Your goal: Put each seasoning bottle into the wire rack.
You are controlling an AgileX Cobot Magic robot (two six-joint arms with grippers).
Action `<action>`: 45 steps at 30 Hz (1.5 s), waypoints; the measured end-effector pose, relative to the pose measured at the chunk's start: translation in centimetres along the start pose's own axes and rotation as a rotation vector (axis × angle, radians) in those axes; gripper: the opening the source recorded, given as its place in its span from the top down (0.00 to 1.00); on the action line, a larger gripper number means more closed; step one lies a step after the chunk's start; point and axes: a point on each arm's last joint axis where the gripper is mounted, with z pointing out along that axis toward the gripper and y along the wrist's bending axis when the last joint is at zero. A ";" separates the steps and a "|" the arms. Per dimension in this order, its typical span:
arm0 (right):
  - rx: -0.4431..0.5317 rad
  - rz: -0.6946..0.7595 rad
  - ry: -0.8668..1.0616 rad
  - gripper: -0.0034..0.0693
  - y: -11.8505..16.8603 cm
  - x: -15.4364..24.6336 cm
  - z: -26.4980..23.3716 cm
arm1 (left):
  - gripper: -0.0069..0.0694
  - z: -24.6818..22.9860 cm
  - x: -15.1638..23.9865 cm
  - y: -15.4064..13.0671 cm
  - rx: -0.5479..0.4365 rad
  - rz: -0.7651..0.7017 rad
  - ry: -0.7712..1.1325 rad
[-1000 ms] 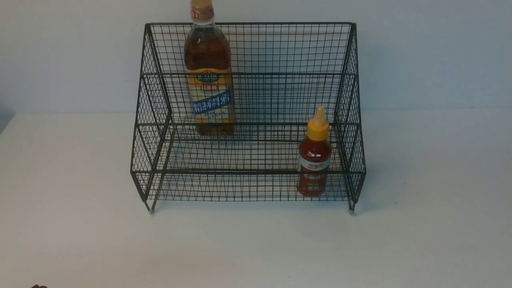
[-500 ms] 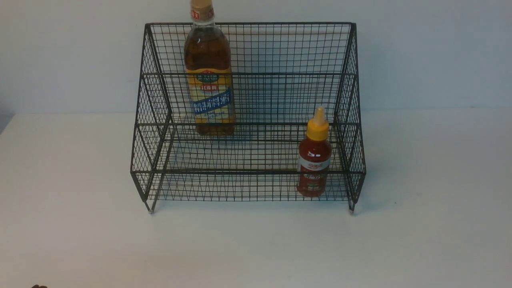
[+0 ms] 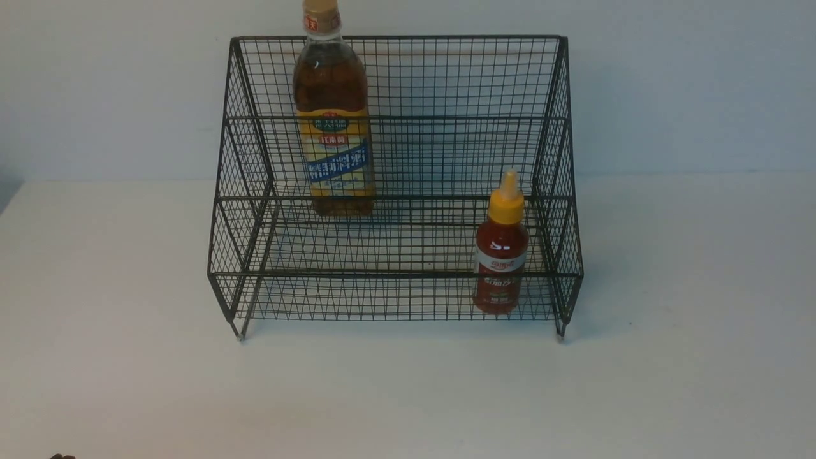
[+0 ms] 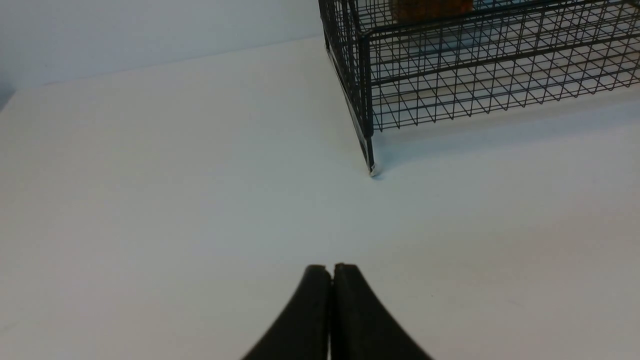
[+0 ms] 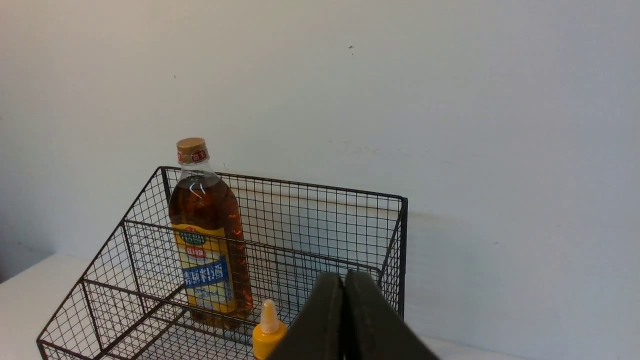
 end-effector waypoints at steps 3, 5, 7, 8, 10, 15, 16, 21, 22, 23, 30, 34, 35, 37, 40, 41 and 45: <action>0.007 -0.028 -0.006 0.97 -0.1 0.3 -0.3 | 0.93 0.0 0.0 0.0 0.000 0.000 0.000; 0.029 -0.035 -0.018 0.97 -0.3 0.7 -0.8 | 0.93 0.0 0.0 0.0 0.000 0.000 0.000; 0.086 -0.041 -0.044 0.97 -0.7 1.7 -1.7 | 0.93 0.0 0.0 0.0 0.000 0.000 0.000; 0.111 -0.042 -0.045 0.97 -0.9 2.6 -2.0 | 0.93 0.0 0.0 0.0 0.000 0.000 0.000; 0.178 -0.049 -0.033 0.97 -1.4 4.5 -2.5 | 0.93 0.0 0.0 0.0 0.000 0.000 0.000; 0.325 -0.051 0.073 0.97 -2.4 12.2 -3.7 | 0.93 0.0 0.0 0.0 0.000 0.000 0.000; 0.339 -0.053 0.086 0.97 -2.5 13.2 -3.8 | 0.93 0.0 0.0 0.0 0.000 0.000 0.000; 0.367 -0.044 0.198 0.97 -2.7 19.3 -4.6 | 0.93 0.0 0.0 0.0 0.000 0.000 0.000; 0.367 -0.039 0.227 0.97 -2.7 19.7 -4.7 | 0.93 0.0 0.0 0.0 0.000 0.000 0.000; 0.367 -0.039 0.227 0.97 -2.7 19.7 -4.7 | 0.93 0.0 0.0 0.0 0.000 0.000 0.000; 0.367 -0.039 0.223 0.97 -2.6 19.7 -4.7 | 0.93 0.0 0.0 0.0 0.000 0.000 0.000; 0.367 -0.039 0.223 0.97 -2.6 19.7 -4.7 | 0.93 0.0 0.0 0.0 0.000 0.000 0.000; 0.367 -0.039 0.223 0.97 -2.6 19.7 -4.7 | 0.93 0.0 0.0 0.0 0.000 0.000 0.000; 0.367 -0.039 0.223 0.97 -2.6 19.7 -4.7 | 0.93 0.0 0.0 0.0 0.000 0.000 0.000; 0.367 -0.039 0.223 0.97 -2.6 19.7 -4.7 | 0.93 0.0 0.0 0.0 0.000 0.000 0.000; 0.367 -0.039 0.223 0.97 -2.6 19.7 -4.7 | 0.93 0.0 0.0 0.0 0.000 0.000 0.000; 0.367 -0.039 0.223 0.97 -2.6 19.7 -4.7 | 0.93 0.0 0.0 0.0 0.000 0.000 0.000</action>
